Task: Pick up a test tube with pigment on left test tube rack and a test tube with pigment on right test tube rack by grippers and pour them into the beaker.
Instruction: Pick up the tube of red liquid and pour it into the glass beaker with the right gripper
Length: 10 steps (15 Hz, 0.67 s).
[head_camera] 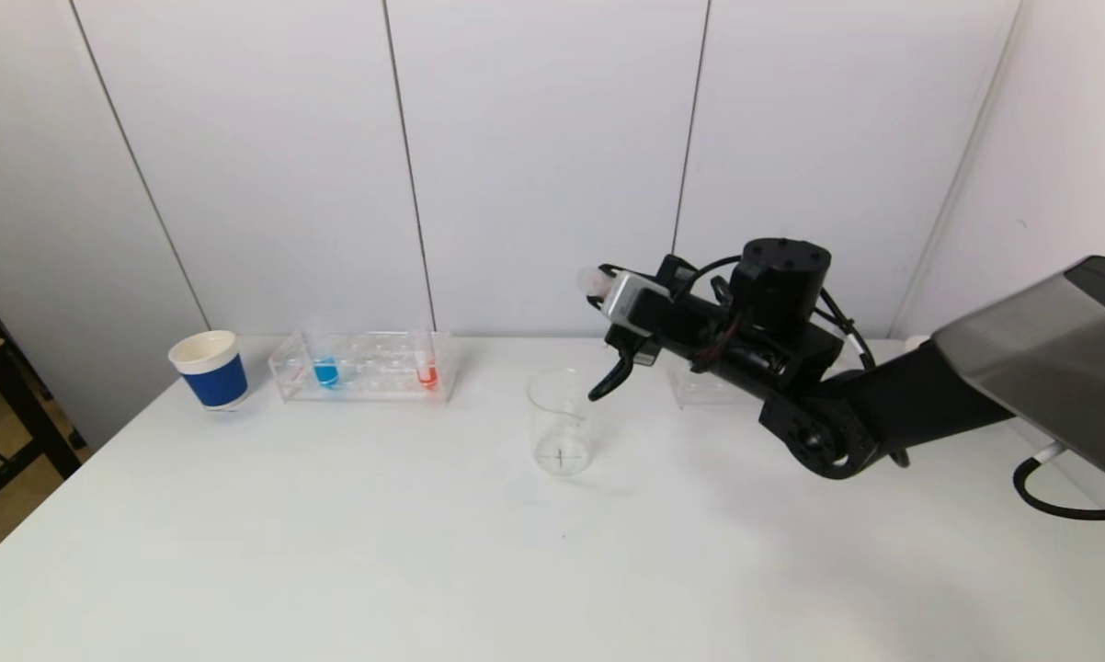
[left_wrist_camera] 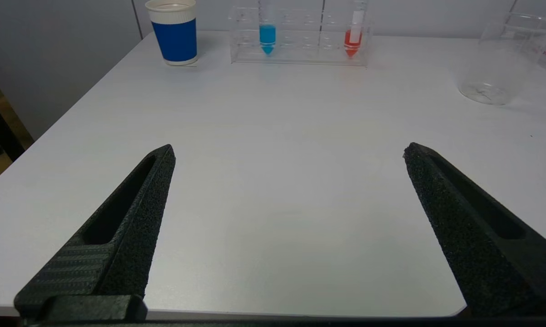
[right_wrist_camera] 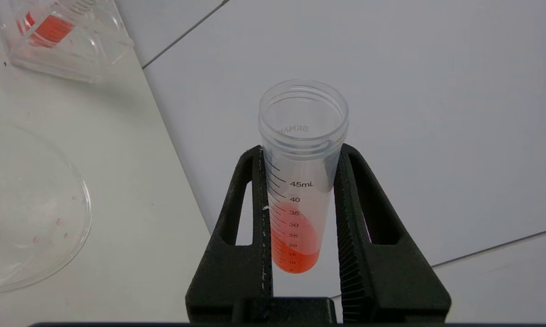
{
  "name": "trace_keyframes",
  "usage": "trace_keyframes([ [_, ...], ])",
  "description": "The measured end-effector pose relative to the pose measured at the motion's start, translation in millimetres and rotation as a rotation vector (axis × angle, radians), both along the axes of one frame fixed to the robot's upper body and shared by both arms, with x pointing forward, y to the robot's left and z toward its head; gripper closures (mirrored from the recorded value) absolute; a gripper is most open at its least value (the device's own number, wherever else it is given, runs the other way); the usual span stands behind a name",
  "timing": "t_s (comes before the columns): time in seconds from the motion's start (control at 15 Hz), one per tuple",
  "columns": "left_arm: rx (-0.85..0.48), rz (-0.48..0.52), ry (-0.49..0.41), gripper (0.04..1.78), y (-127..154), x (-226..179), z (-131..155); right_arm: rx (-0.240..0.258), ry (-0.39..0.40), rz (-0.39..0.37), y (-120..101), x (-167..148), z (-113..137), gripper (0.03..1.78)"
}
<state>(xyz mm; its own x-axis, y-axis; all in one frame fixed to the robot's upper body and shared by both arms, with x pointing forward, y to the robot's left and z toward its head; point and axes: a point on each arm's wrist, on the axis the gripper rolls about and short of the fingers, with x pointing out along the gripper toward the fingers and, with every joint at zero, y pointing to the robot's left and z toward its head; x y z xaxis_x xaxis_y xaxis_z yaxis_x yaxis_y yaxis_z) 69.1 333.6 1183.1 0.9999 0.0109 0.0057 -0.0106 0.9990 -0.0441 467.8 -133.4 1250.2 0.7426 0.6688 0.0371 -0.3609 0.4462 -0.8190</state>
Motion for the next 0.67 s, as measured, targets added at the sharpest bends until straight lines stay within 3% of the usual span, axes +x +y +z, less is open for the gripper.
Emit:
trace_keyframes([
  [0.67,0.000,0.000,0.000,0.06,0.0,0.0,0.0,-0.089,-0.013,0.005,-0.5,-6.3,-20.4,1.35],
])
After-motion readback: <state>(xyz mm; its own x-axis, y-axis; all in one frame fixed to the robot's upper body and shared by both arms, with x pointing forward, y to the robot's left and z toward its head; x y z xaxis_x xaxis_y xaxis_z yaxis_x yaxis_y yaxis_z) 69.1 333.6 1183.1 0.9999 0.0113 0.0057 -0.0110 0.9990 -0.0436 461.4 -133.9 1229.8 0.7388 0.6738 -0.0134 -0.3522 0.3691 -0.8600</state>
